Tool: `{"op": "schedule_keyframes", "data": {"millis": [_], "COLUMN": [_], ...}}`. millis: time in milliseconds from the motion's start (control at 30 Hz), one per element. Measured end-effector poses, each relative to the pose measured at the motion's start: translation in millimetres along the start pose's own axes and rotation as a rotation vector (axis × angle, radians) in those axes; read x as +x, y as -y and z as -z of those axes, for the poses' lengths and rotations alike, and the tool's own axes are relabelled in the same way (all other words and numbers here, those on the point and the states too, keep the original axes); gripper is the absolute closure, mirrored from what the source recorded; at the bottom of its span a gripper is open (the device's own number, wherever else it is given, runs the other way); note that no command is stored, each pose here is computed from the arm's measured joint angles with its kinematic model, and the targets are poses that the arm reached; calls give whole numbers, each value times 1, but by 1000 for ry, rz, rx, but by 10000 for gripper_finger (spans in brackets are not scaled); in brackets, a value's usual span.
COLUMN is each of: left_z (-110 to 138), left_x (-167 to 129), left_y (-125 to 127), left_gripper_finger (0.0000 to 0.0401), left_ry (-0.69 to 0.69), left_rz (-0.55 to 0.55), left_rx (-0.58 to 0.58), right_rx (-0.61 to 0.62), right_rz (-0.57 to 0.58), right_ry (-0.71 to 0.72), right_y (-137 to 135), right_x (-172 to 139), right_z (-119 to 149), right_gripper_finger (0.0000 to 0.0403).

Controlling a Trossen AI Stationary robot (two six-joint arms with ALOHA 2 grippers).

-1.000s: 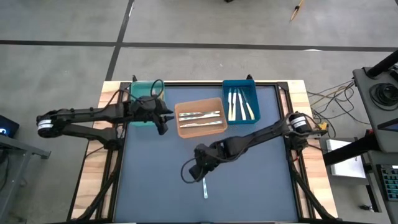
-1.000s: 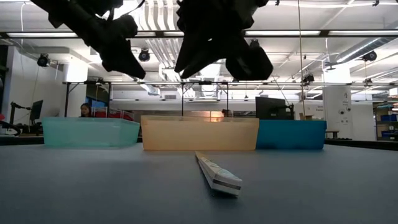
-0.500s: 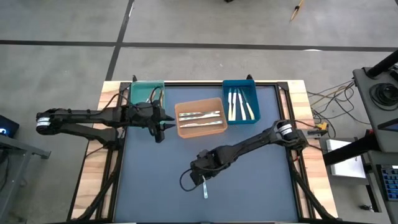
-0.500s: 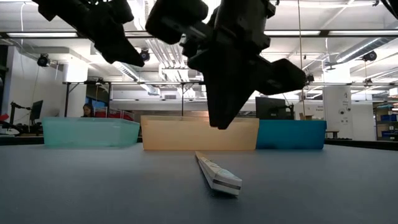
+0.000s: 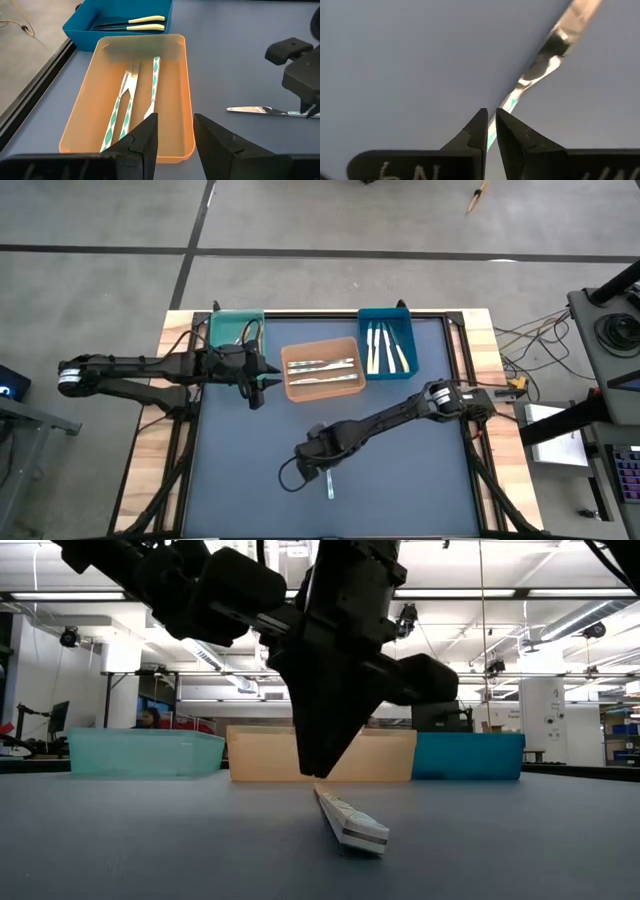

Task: Sort silverware by color (type)
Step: Put the white knife in the orange bin

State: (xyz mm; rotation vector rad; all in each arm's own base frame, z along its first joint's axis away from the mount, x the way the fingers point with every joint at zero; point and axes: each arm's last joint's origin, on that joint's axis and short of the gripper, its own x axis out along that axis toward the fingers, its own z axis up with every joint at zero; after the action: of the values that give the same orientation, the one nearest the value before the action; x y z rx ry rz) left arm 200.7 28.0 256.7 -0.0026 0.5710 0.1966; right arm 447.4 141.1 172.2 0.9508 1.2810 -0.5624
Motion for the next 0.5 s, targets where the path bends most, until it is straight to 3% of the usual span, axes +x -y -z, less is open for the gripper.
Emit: {"op": "schedule_keyframes", "data": {"millis": [267, 500], "left_z": [0, 0], "left_x": [0, 0], "left_y": [0, 0], "left_gripper_finger": [294, 294], "left_ry": [3, 4], "left_rz": [-1, -1], "left_rx": [8, 23], "right_rx": [30, 23], "right_rz": [88, 79], "right_ry": [51, 26], "right_y": [5, 5], "right_x": [-5, -5], "right_z": [-1, 1], "right_gripper_finger": [362, 288]}}
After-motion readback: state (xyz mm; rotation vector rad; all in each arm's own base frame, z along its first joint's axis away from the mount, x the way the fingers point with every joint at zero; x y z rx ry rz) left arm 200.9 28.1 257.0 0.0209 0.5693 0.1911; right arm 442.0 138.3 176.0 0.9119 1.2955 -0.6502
